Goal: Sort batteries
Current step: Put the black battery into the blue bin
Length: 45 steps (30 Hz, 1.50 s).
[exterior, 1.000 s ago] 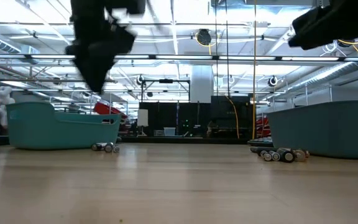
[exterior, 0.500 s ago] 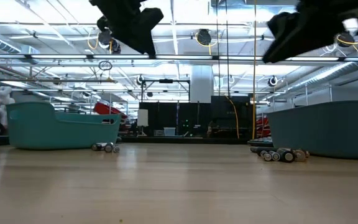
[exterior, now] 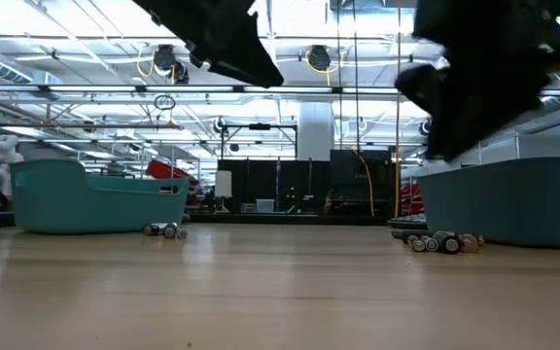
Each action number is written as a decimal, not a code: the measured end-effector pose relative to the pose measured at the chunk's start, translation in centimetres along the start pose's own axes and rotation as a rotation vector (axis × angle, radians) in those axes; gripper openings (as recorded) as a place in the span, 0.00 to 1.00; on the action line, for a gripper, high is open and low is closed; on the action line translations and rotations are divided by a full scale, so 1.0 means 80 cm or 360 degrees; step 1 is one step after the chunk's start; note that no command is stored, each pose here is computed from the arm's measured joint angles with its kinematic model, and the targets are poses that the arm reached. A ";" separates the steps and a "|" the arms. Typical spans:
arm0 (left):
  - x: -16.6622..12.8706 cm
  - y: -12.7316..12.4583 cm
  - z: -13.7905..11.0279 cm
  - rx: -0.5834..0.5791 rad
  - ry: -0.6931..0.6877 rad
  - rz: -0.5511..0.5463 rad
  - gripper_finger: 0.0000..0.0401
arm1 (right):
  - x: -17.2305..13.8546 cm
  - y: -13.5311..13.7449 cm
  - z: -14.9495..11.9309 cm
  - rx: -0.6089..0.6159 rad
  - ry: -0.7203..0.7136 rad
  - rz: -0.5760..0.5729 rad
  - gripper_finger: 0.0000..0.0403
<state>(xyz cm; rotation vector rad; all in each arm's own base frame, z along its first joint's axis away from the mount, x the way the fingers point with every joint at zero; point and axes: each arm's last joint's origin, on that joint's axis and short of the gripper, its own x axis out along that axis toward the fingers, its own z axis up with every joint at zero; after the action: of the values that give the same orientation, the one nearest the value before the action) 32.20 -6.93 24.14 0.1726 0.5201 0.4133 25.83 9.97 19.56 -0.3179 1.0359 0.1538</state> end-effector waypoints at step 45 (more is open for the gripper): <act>-0.047 -0.054 -0.005 -0.0056 -0.0110 -0.0113 0.48 | 0.094 0.028 0.015 -0.0431 0.0688 0.0195 0.31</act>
<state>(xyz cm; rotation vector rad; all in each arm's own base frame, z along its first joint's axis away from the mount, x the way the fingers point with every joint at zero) 30.47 -12.43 24.34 0.1338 0.4495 0.3456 30.01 12.26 13.20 -0.5492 1.4678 0.3482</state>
